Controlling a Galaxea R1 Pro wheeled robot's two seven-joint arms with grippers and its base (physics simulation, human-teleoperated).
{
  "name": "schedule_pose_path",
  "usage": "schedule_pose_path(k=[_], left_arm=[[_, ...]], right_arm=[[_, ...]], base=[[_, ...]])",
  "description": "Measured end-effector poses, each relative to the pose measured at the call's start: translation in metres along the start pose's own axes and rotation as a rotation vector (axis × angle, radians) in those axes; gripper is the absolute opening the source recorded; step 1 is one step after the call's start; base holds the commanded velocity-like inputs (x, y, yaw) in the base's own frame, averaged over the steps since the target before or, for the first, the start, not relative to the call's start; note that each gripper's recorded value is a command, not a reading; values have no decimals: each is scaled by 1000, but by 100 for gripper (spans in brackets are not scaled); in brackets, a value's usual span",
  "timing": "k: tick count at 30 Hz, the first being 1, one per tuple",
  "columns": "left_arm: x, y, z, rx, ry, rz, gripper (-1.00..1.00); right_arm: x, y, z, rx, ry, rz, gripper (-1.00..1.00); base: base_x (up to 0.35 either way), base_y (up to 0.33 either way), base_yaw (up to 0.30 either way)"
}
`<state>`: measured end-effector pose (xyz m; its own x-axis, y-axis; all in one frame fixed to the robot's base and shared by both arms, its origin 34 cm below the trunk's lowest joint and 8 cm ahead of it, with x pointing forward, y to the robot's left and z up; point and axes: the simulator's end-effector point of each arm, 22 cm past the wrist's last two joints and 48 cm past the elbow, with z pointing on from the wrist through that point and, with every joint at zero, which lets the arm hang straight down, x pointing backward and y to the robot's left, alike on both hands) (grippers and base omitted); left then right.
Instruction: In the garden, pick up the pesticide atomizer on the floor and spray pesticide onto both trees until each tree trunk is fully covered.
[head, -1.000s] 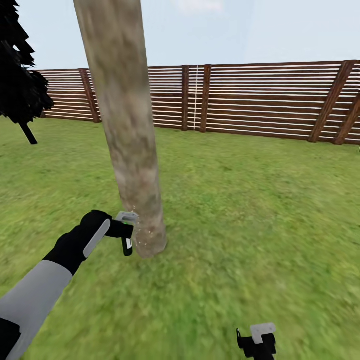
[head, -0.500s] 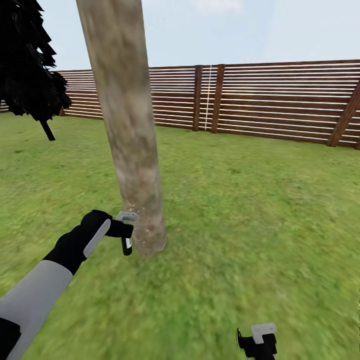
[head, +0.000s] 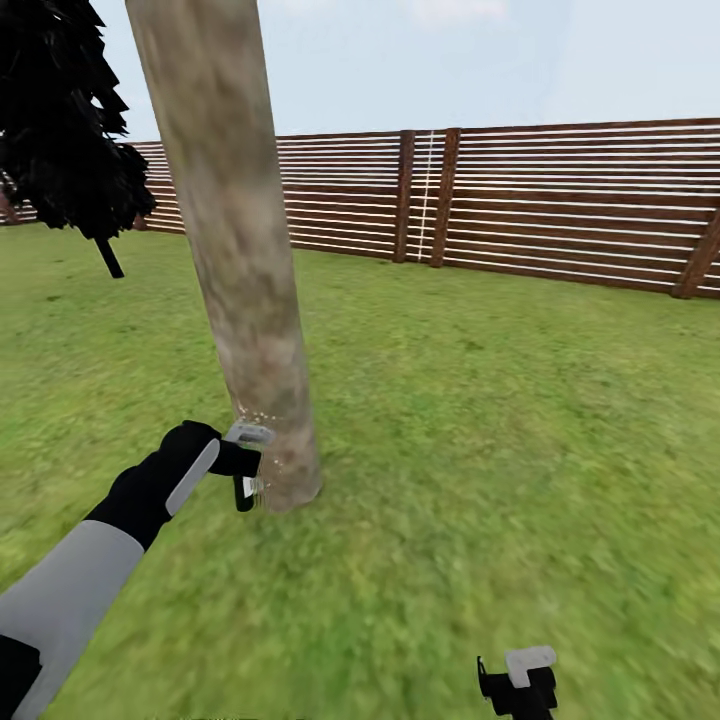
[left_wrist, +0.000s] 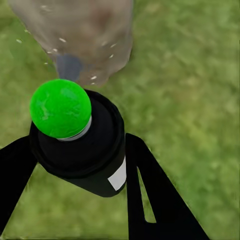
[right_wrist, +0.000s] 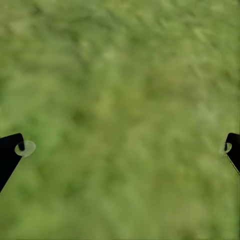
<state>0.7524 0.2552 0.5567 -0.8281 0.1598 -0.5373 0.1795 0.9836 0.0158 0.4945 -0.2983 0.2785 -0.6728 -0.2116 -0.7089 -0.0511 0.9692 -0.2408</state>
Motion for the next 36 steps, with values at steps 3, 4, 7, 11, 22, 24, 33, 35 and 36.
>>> schedule_pose_path(k=[3,4,7,11,22,24,33,35,36], left_arm=[[4,17,1,-52,7,-11,-100],[6,22,2,-56,10,-27,-100],[10,15,6,-36,15,-48,-100],[5,-16,9,8,8,-47,-100],[88,-7,33,0,125,-72,-100],[111,3,38,-21,145,-78,-100],[134,37,56,-66,70,-146,-100],[131,26,59,-56,59,-144,-100],[132,32,59,-66,61,-144,-100]], right_arm=[[0,0,0,0,0,0,100],[0,0,0,0,0,0,100],[0,0,0,0,0,0,100],[0,0,0,0,0,0,100],[0,0,0,0,0,0,100],[0,0,0,0,0,0,100],[0,0,0,-1,0,-1,100],[0,0,0,-1,0,-1,100],[0,0,0,-1,0,-1,100]], base=[[132,-273,278],[144,-270,277],[161,-258,129],[183,-240,13],[190,-233,0],[189,-170,0],[122,-75,0],[3,-1,0],[0,0,0]])
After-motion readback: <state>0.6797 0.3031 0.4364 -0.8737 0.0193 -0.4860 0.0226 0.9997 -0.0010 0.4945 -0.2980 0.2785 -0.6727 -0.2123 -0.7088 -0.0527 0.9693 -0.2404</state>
